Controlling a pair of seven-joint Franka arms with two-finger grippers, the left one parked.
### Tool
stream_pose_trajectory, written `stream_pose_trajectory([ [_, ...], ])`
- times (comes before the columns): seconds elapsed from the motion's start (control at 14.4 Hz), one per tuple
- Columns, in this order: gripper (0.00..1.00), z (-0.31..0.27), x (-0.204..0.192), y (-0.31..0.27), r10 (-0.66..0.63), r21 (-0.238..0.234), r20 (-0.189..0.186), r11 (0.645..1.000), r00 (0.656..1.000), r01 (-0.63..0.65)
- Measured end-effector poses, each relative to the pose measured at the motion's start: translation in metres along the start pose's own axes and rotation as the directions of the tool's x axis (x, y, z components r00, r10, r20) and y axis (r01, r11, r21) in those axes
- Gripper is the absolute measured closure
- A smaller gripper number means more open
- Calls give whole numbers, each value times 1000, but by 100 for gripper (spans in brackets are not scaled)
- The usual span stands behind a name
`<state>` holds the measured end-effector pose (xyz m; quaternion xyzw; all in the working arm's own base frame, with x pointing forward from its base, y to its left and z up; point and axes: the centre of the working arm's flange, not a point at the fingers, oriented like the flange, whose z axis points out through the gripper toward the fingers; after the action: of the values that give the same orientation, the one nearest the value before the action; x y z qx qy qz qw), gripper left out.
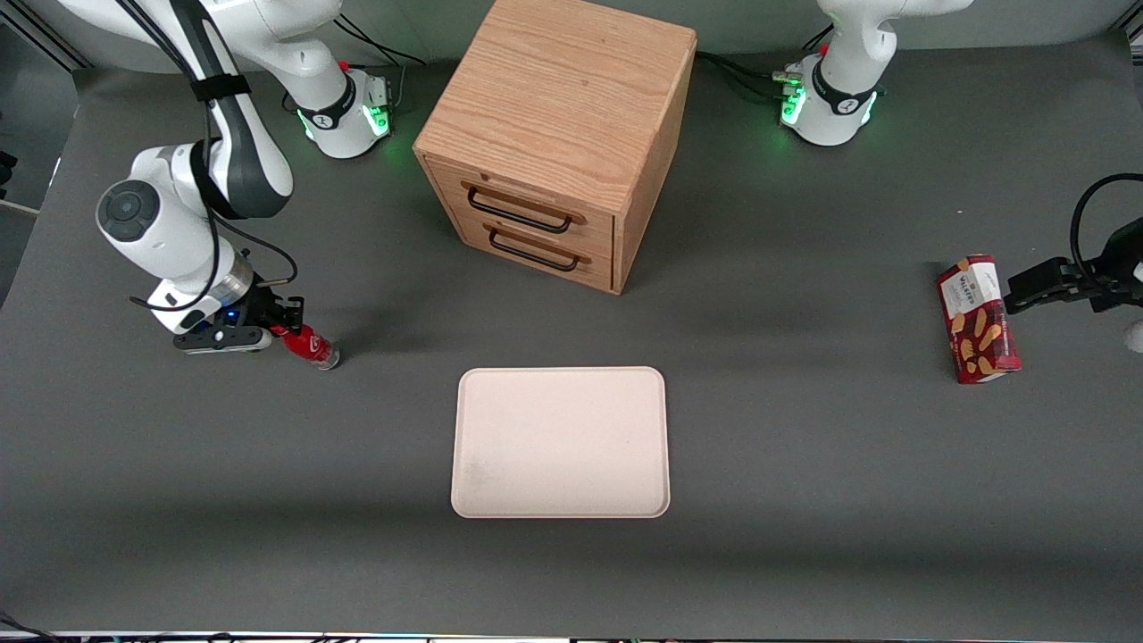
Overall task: Place coke bottle on tray
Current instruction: 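Close the right gripper around the red bottle's body, then lift the bottle and carry it toward the cream tray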
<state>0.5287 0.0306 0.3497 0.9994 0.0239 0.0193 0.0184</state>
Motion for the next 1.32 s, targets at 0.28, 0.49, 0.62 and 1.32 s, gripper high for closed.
stream_pose_trajectory([
  [0.28,67,-91,36,0,0,-4,41,1000,999,0],
  [0.49,67,-165,50,-7,2,22,70,1000,998,-4],
  [0.62,67,-212,59,-14,0,45,95,999,995,-4],
  [1.32,67,-243,142,-115,-117,67,46,991,992,114],
])
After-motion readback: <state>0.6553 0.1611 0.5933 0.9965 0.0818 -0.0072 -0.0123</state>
